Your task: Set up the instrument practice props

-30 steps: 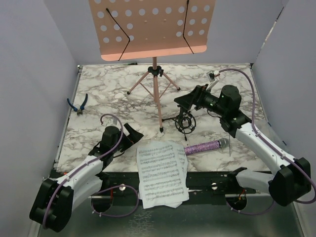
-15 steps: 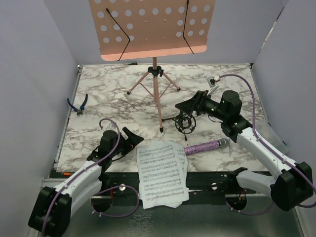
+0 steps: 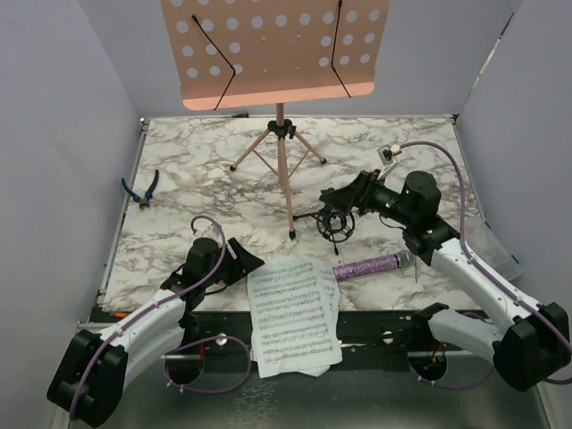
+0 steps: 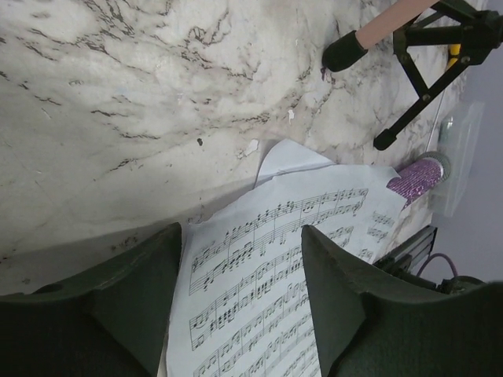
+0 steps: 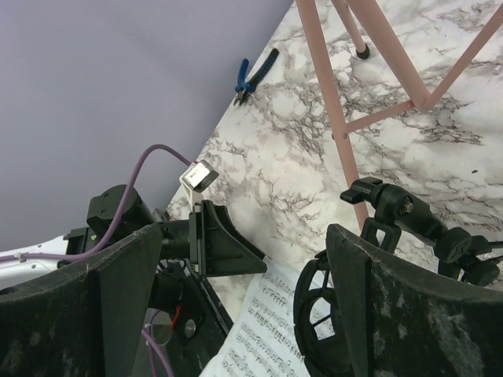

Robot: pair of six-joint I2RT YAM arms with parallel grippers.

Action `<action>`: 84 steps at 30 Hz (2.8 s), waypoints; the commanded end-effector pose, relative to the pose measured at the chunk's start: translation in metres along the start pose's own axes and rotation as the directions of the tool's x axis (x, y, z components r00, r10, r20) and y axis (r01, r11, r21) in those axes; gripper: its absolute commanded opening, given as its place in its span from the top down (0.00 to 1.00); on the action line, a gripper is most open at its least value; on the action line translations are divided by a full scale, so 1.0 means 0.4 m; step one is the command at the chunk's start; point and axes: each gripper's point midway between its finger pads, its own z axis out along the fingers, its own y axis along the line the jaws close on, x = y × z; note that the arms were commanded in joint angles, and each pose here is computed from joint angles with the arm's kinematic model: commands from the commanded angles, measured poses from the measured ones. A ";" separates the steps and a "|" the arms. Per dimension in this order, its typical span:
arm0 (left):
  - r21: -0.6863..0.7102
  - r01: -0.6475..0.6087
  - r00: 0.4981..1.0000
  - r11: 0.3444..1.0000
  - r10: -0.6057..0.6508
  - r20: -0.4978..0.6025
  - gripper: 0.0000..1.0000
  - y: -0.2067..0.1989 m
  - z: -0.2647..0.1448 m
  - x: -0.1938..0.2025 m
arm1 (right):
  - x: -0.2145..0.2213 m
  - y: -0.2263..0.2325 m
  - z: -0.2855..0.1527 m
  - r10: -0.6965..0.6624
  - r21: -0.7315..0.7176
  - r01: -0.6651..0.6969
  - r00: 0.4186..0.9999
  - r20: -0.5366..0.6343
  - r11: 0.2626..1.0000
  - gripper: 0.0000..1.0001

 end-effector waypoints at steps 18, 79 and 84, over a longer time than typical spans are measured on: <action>0.052 -0.170 0.984 0.984 0.172 -0.038 1.00 -0.063 -0.013 0.013 | 0.034 -0.022 -0.003 -0.008 0.001 0.008 1.000 -0.028 1.000 0.11; 0.692 -0.605 0.795 0.394 0.259 0.548 1.00 -0.813 -0.561 -0.193 | 0.067 0.096 0.041 -0.209 -0.514 0.191 0.978 0.023 0.836 0.05; 0.720 -0.632 0.775 0.286 0.246 0.582 1.00 -0.847 -0.651 -0.171 | 0.062 0.127 0.041 -0.217 -0.625 0.204 0.975 0.056 0.753 0.05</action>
